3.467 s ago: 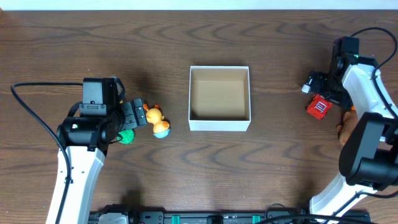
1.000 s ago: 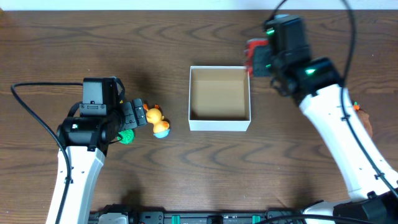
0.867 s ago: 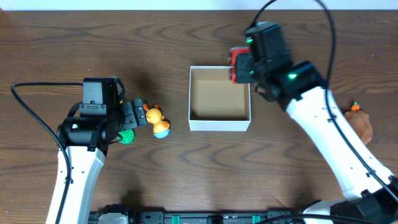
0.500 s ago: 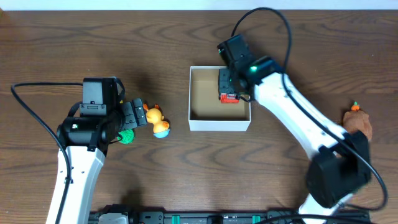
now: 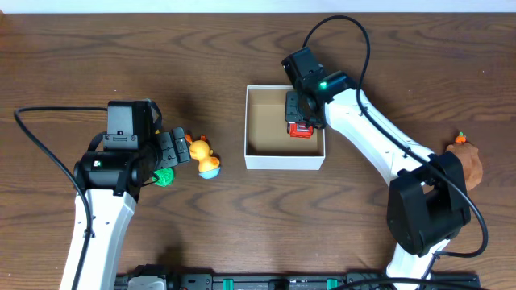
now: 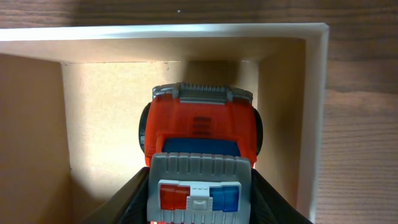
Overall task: Pack container
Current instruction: 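Lift the red truck and carry it over the white box, then lower the red truck into the box and open the right gripper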
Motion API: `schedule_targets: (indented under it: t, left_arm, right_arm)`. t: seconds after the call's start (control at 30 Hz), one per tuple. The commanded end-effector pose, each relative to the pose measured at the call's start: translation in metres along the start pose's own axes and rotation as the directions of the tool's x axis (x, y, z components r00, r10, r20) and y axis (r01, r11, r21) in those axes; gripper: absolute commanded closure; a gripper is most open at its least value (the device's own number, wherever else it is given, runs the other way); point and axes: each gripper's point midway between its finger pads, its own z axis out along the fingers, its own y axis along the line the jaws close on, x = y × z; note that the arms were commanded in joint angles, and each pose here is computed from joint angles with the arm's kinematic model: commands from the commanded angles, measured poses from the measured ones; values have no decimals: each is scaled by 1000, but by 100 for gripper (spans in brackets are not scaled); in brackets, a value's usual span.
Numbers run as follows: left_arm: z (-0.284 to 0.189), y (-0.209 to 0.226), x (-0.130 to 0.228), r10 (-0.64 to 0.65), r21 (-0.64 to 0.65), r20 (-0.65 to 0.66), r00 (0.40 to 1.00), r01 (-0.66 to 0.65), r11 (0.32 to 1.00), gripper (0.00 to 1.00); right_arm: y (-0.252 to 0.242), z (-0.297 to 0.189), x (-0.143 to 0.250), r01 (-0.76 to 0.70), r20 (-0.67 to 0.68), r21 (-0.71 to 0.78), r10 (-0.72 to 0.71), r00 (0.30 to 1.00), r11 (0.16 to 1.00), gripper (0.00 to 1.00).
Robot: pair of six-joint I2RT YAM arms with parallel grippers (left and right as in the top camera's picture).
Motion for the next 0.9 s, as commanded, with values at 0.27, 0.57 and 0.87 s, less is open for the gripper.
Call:
schedule_targets:
  t: [0.27, 0.57, 0.87]
  left_arm:
    - [-4, 0, -6, -14, 1, 15, 1000, 14, 1000, 2]
    - [-4, 0, -6, -14, 1, 15, 1000, 14, 1000, 2]
    - [-4, 0, -6, -14, 1, 15, 1000, 14, 1000, 2]
  right_arm:
    - [-3, 0, -3, -21, 6, 14, 21, 1000, 1000, 99]
    - [-4, 0, -1, -20, -1, 19, 20, 1000, 1000, 99]
    - [-4, 0, 0, -12, -3, 20, 12, 1000, 1000, 99]
